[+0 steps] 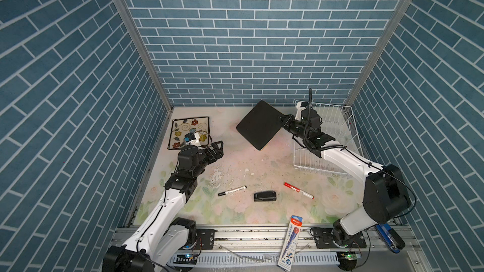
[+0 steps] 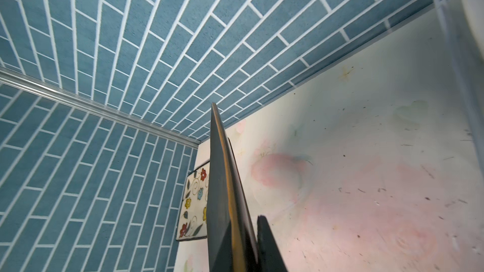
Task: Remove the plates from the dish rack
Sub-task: 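Carry the black plate toward the left gripper while the left gripper reaches toward it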
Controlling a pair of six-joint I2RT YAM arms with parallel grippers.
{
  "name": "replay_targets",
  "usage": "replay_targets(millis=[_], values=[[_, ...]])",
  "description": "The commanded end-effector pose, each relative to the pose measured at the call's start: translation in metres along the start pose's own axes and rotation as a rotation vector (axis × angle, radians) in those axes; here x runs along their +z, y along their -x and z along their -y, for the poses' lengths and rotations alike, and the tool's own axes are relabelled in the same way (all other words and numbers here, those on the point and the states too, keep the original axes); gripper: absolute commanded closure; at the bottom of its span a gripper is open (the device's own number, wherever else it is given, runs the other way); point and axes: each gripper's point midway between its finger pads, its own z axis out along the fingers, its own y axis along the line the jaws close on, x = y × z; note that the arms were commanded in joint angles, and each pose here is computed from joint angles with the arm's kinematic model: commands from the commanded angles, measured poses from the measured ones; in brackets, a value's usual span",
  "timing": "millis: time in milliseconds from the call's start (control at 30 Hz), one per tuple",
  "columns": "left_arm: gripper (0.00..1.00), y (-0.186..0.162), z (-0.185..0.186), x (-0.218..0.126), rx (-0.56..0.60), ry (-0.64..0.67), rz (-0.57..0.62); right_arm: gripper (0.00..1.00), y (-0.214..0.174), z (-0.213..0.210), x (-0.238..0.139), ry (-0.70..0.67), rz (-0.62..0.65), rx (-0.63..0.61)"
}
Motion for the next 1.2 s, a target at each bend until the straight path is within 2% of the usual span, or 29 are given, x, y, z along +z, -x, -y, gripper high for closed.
replay_targets(millis=[0, 333, 600, 800, 1167], values=[[0.0, 0.001, 0.012, 0.0, -0.056, -0.076, -0.026, 1.0, 0.051, -0.089, -0.03, 0.379, 0.166, 0.125], [0.0, 0.008, 0.043, 0.016, -0.213, -0.271, -0.04, 1.0, 0.04, -0.077, -0.027, 0.486, 0.193, 0.243], [0.0, 0.014, 0.051, 0.02, -0.261, -0.344, -0.008, 1.0, 0.021, -0.08, -0.035, 0.516, 0.188, 0.258], [0.0, 0.014, 0.062, 0.023, -0.354, -0.467, 0.022, 1.0, 0.009, -0.084, -0.04, 0.577, 0.188, 0.299], [0.01, 0.013, 0.069, 0.032, -0.361, -0.509, 0.015, 1.0, -0.002, -0.092, -0.04, 0.621, 0.159, 0.32]])
